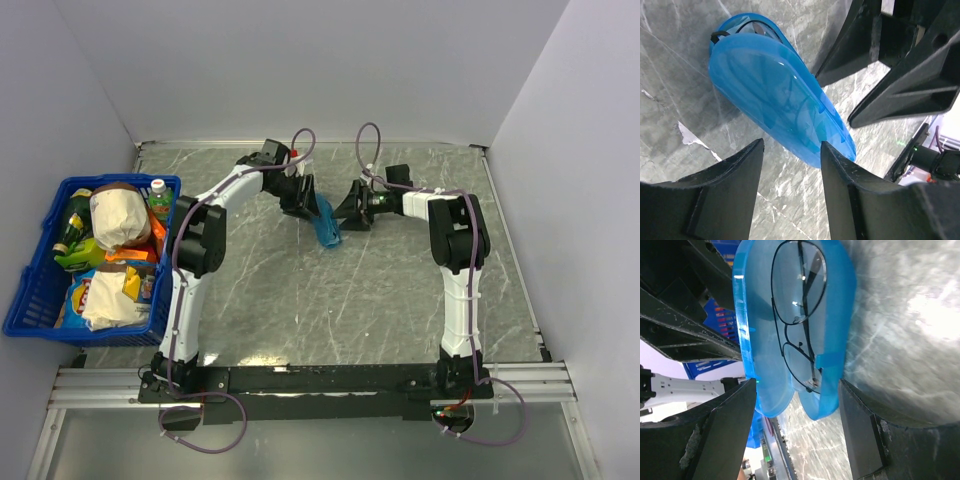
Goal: Organize the sunglasses
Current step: Close the case with sunglasses at the center of the board.
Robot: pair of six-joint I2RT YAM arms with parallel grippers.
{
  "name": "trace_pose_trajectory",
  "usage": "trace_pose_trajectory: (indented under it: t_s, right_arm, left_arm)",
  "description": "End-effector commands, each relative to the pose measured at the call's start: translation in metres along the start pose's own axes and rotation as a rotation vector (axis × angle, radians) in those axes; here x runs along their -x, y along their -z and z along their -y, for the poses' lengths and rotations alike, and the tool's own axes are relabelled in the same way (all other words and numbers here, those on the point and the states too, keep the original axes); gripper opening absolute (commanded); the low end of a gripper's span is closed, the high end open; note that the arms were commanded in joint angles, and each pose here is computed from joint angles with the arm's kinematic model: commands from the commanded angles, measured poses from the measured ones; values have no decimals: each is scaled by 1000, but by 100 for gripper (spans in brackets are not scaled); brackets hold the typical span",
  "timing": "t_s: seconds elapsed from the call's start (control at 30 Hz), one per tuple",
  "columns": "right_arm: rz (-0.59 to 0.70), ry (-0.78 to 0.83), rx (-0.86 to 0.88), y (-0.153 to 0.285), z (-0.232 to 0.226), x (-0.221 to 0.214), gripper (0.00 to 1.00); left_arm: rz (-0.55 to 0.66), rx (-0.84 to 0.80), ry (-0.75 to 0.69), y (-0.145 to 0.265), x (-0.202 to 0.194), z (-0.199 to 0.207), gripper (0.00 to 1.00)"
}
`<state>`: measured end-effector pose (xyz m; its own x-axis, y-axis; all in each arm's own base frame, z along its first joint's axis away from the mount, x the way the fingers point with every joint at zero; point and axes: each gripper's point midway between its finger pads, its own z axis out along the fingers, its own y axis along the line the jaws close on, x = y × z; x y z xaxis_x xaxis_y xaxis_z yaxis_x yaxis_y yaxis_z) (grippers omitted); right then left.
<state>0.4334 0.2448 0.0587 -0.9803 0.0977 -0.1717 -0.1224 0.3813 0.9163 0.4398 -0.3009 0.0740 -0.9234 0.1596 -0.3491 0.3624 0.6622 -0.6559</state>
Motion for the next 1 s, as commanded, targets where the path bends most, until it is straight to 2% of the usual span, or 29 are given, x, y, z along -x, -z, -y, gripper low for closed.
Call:
trace_pose_trajectory:
  t_s: [0.0, 0.6, 0.77, 0.97]
  right_arm:
    - [8, 92, 56, 3, -33, 9, 73]
    - [-3, 94, 65, -2, -36, 8, 73]
    - [0, 97, 26, -6, -31, 8, 60]
    - [-6, 100, -20, -11, -23, 6, 55]
  left_arm:
    - [14, 16, -49, -1, 8, 8, 55]
    - [-25, 48, -47, -16, -4, 1, 55]
    - [-33, 49, -48, -20, -7, 1, 56]
    - [-40, 56, -49, -23, -9, 0, 56]
